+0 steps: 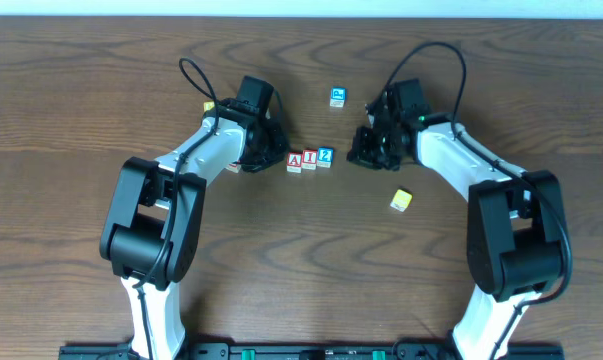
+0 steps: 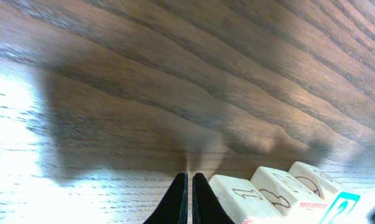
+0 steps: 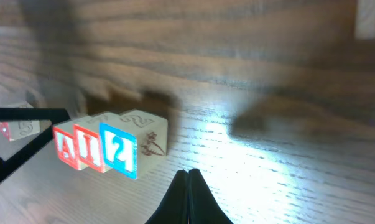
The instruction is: Spell out Ai2
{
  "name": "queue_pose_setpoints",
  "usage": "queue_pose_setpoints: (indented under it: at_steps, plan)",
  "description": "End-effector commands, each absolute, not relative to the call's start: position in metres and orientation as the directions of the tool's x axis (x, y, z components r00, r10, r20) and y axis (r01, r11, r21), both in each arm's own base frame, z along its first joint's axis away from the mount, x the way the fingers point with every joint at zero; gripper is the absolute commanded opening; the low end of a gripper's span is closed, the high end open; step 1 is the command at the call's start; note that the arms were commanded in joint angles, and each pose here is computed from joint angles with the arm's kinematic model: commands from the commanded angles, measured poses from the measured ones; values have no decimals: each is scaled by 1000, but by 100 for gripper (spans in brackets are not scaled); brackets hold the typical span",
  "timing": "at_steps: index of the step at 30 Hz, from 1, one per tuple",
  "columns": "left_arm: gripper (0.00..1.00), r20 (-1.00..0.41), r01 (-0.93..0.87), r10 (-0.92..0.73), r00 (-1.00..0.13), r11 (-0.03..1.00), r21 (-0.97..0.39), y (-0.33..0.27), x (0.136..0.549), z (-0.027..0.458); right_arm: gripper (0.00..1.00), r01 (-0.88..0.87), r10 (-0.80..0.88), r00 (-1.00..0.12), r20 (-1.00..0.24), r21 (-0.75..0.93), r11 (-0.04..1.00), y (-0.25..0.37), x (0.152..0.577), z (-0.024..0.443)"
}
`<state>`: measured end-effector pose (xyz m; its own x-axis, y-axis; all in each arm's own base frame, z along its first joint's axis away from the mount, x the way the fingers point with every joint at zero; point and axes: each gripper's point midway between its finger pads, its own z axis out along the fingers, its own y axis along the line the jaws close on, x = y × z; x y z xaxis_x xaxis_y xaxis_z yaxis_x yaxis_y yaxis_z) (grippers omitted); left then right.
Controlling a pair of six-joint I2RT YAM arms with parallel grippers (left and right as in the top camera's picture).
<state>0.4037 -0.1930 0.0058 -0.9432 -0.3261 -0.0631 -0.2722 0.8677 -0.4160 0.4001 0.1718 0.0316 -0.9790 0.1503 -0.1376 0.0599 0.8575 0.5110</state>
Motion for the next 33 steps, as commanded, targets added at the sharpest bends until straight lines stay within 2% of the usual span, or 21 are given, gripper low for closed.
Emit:
queue_pose_setpoints:
  at_steps: [1,7,12,17,20,25,26,28,29,33]
  plan:
    - [6,-110,-247,-315,-943,881,-404,-175,412,13,1,-5,105,-971,-216,456,890,165,420,53]
    - [5,-278,-178,-310,-909,893,-413,-149,432,76,1,-30,78,-957,-280,365,931,149,425,107]
    - [6,-377,-69,-229,-898,917,-392,-137,414,136,1,-94,42,-923,-383,329,939,137,400,176]
    - [6,-423,-34,-205,-883,925,-378,-126,373,191,1,-182,-20,-868,-497,280,943,121,350,247]
    - [6,-475,11,-190,-859,922,-388,-124,333,230,2,-202,-17,-825,-565,267,942,108,306,281]
    - [6,-619,114,-131,-775,933,-340,-129,270,259,1,-246,-11,-753,-658,266,932,94,234,287]
    - [7,-634,138,-118,-764,930,-340,-132,261,262,8,-251,-7,-740,-673,266,931,91,223,288]
    - [73,-658,195,-93,-748,916,-351,-137,241,270,83,-255,13,-709,-705,273,928,86,200,293]
    - [96,-661,206,-87,-745,913,-352,-137,235,272,99,-259,18,-695,-719,274,926,84,193,296]
    - [95,-639,203,-70,-766,917,-344,-129,215,269,99,-268,20,-686,-727,278,923,79,166,298]
